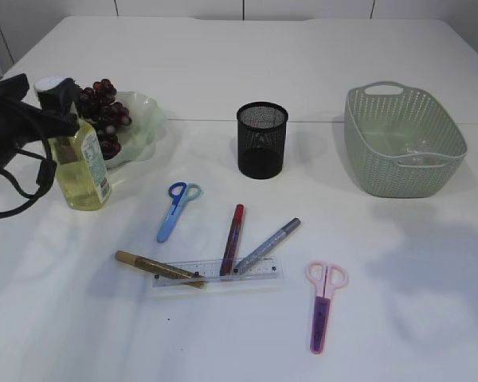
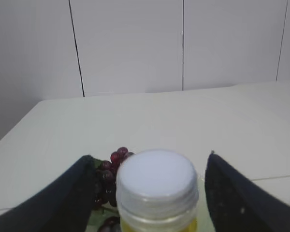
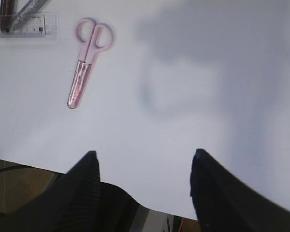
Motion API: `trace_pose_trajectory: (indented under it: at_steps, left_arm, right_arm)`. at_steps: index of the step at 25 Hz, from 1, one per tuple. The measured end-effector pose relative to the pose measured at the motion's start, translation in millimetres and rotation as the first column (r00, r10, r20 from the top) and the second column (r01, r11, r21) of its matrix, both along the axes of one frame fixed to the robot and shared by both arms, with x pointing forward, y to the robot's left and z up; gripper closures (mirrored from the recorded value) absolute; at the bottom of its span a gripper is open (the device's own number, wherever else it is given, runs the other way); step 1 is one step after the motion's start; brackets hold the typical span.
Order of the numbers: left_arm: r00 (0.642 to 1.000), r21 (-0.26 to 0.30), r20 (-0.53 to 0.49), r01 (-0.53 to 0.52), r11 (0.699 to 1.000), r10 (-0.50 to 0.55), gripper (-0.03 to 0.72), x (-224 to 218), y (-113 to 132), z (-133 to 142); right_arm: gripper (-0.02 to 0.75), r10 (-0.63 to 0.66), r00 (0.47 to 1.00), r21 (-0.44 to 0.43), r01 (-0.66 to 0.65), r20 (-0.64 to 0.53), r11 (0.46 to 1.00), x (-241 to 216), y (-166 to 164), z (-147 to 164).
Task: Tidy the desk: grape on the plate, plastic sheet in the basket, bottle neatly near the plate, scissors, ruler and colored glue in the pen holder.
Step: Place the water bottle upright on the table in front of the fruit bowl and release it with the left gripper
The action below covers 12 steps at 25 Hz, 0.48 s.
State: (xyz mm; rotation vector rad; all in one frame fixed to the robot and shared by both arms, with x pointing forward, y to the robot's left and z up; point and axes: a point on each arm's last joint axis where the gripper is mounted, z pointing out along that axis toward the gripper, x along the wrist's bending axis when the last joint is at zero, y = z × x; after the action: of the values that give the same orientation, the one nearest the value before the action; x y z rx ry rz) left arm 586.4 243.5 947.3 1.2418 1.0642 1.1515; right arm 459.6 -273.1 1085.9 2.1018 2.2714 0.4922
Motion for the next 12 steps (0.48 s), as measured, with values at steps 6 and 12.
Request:
trace_pose_trajectory:
  at_steps: [6, 12]
  left_arm:
    - [1.000, 0.009, 0.029, 0.000, 1.000, 0.000, 0.171, -5, 1, 25]
    - [0.999, 0.017, -0.050, 0.008, 1.000, -0.007, 0.176, -17, 2, 54]
  right_arm:
    - [0.267, 0.000, 1.000, 0.000, 0.000, 0.000, 1.000, 0, 0, 0]
    - [0.267, -0.001, 1.000, 0.000, 0.001, 0.004, 1.000, 0, 0, 0]
